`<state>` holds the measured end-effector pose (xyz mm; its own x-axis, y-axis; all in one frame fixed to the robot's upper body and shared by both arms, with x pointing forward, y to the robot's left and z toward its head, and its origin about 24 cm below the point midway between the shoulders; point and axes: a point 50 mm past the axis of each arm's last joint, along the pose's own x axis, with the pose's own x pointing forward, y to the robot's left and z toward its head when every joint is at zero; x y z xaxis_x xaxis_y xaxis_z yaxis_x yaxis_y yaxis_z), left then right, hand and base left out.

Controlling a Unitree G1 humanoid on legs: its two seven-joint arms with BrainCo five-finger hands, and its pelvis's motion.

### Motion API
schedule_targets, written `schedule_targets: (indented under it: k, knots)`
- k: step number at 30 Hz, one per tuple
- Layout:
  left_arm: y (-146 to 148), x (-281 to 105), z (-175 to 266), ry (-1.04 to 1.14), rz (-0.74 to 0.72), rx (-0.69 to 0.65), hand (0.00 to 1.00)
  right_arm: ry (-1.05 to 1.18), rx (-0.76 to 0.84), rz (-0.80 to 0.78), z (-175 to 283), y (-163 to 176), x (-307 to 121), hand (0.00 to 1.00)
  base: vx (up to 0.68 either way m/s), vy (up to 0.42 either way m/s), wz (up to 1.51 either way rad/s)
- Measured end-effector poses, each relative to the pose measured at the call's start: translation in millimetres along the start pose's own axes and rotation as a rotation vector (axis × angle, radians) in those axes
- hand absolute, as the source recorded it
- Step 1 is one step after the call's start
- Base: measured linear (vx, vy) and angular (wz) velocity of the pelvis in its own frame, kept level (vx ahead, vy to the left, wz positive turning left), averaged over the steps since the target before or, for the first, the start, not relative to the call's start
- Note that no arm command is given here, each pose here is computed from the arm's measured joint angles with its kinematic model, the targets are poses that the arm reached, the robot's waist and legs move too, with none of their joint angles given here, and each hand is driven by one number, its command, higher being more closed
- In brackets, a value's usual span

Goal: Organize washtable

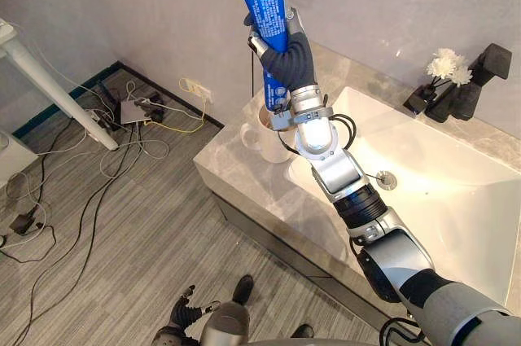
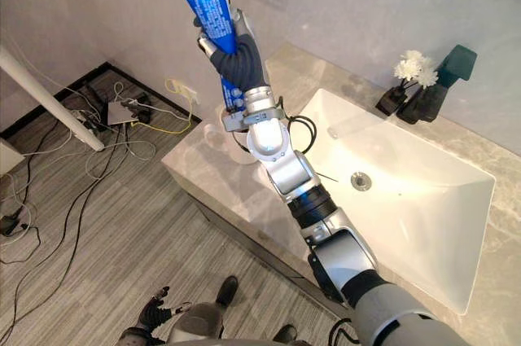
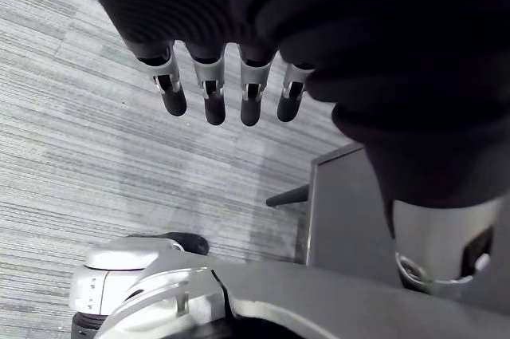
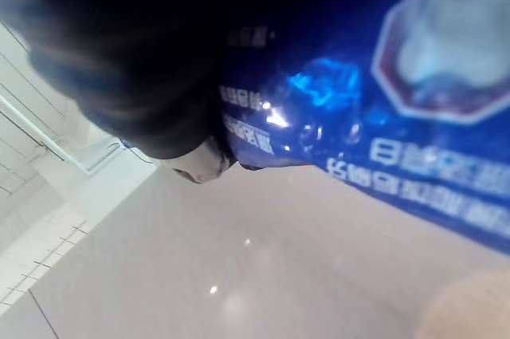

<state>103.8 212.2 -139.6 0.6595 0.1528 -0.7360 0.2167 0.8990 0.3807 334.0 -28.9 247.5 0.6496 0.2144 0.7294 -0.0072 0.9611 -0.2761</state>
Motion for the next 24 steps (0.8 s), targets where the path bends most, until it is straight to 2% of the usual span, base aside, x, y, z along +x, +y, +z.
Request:
schedule_targets:
  k: [24]
  knots:
    - [-2.0,1.8,5.5,-0.021,0.005,0.027,0.00,0.015,0.003,0.006,-2.9,4.7,-1.8,1.00,-0.01,-0.001,0.02]
